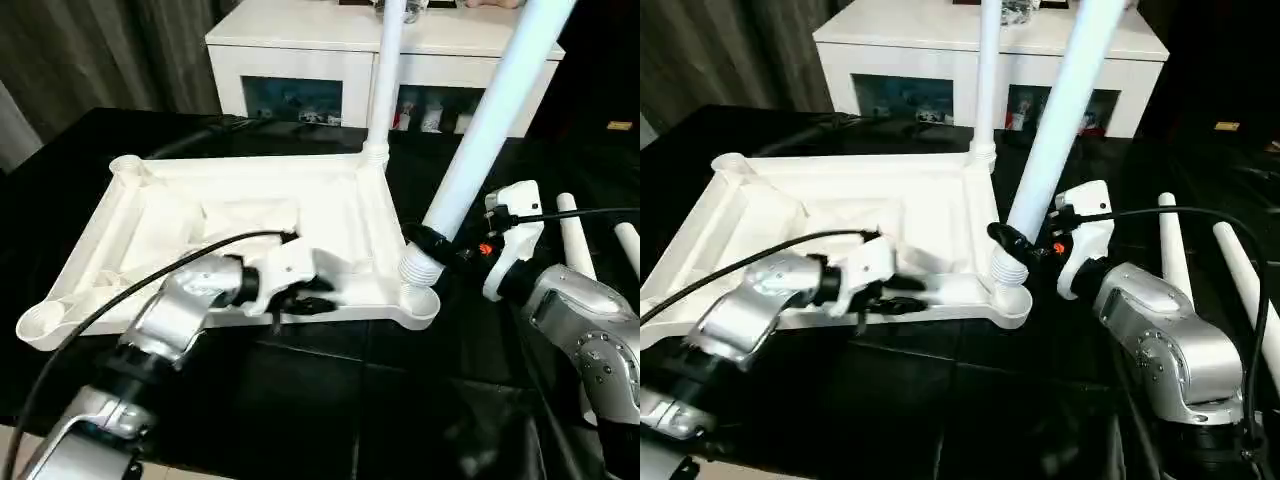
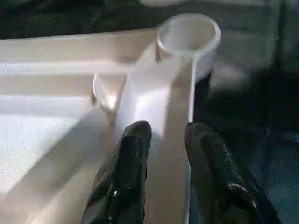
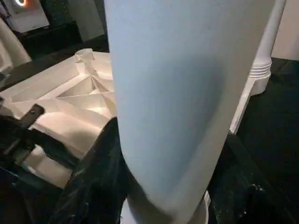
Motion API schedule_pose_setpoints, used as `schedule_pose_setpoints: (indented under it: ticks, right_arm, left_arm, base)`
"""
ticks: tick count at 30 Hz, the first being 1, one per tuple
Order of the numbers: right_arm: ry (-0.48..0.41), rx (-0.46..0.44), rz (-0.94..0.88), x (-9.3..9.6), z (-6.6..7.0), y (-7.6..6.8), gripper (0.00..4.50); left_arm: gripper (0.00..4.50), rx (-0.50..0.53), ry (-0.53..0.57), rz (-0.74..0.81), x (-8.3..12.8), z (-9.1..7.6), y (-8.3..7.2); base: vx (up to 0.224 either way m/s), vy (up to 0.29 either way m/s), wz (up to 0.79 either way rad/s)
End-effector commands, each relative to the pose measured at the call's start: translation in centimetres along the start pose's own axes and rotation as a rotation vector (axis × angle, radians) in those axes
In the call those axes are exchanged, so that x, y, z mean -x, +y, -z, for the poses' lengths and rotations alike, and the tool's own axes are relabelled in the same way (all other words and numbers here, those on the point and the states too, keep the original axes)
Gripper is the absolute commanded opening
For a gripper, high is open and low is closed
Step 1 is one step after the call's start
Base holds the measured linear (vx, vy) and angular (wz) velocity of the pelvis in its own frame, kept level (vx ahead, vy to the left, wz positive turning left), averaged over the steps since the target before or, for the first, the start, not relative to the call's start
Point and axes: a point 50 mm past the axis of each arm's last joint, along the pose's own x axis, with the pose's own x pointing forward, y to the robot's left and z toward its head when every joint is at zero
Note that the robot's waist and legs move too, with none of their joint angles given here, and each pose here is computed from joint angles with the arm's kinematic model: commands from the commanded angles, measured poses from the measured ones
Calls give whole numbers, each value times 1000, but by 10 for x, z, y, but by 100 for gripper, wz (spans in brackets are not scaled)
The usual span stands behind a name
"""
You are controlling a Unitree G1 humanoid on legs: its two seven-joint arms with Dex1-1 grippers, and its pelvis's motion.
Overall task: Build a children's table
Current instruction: Insert table leg to table base
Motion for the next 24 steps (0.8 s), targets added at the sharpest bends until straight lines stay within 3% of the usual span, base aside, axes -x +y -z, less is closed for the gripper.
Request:
schedule_pose_setpoints:
  ticks: [1,3,8,15,16,24]
  right_arm:
    - [-35,32,-1,2,-7,3,188]
    - [-34,37,2,2,-7,3,188]
    - [-34,36,5,3,-6,5,188]
    - [-32,36,8,4,-4,8,188]
    - [-32,36,8,4,-4,8,188]
    - [-22,44,3,4,-2,8,188]
  left_arm:
    - [188,-7,28,-2,-4,-3,-2]
    - [224,-9,36,3,-7,-4,-5]
    - [241,-2,63,8,-15,-1,-9]
    - [311,20,132,3,-19,10,-9]
    - [266,39,136,18,-19,11,-10]
    - [214,62,131,40,-13,16,-11]
  base:
    - [0,0,0]
    - [0,0,0]
    - [0,0,0]
    - [0,0,0]
    - [0,0,0]
    - [0,0,0]
